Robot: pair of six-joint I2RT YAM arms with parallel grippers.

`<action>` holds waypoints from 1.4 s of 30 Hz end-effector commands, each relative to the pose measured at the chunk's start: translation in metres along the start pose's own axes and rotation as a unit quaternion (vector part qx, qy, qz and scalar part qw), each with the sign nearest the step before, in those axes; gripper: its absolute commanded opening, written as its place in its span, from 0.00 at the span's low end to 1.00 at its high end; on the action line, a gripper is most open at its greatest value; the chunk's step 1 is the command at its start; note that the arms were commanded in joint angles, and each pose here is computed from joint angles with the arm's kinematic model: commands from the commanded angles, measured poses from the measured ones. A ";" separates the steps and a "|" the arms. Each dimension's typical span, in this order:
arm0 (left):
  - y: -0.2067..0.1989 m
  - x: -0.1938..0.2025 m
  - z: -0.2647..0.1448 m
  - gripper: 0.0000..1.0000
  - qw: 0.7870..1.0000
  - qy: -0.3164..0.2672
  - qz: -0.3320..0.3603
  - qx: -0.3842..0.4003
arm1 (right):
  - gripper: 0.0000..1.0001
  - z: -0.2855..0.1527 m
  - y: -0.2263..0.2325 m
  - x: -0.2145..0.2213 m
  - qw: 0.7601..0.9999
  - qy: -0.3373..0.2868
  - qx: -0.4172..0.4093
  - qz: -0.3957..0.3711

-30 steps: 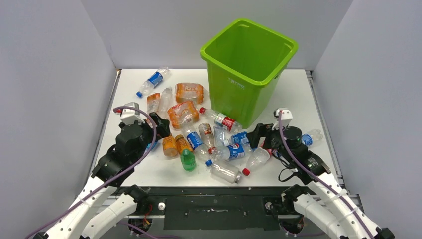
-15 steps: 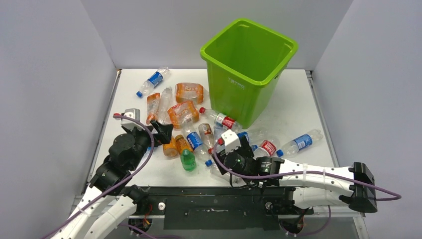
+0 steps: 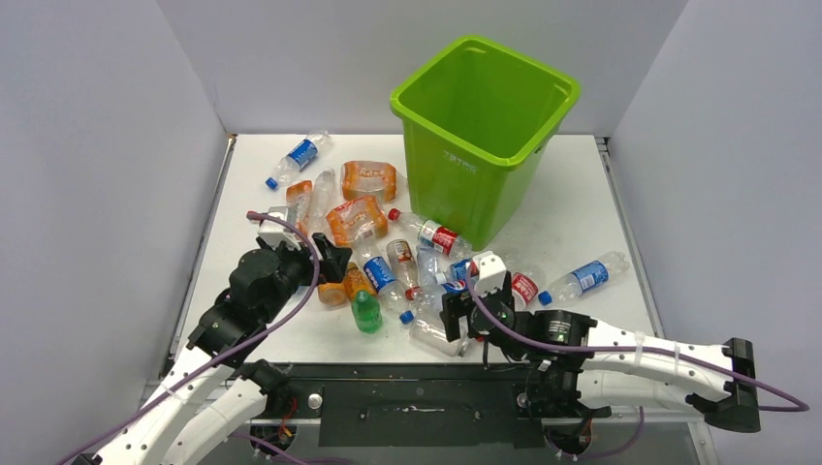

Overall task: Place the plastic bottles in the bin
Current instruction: Pick up the plastic bottle from the corner of the board.

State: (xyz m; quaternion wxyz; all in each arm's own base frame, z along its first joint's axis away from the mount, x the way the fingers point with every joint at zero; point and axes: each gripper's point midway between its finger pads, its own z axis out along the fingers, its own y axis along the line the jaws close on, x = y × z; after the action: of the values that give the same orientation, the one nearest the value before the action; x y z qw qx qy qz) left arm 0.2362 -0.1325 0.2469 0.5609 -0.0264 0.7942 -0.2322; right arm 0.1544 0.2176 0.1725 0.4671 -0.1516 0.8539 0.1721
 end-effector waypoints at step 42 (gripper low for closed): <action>-0.031 -0.014 -0.007 0.96 0.997 -0.015 0.004 0.079 | 0.91 0.067 0.019 0.102 0.961 0.219 -0.049 -0.163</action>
State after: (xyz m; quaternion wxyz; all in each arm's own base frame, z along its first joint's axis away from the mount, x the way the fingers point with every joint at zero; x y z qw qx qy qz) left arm 0.2266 -0.1490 0.2544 0.5530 0.0083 0.7861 -0.2761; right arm 0.1417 0.2432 0.0603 0.2834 -0.3329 0.8953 0.0854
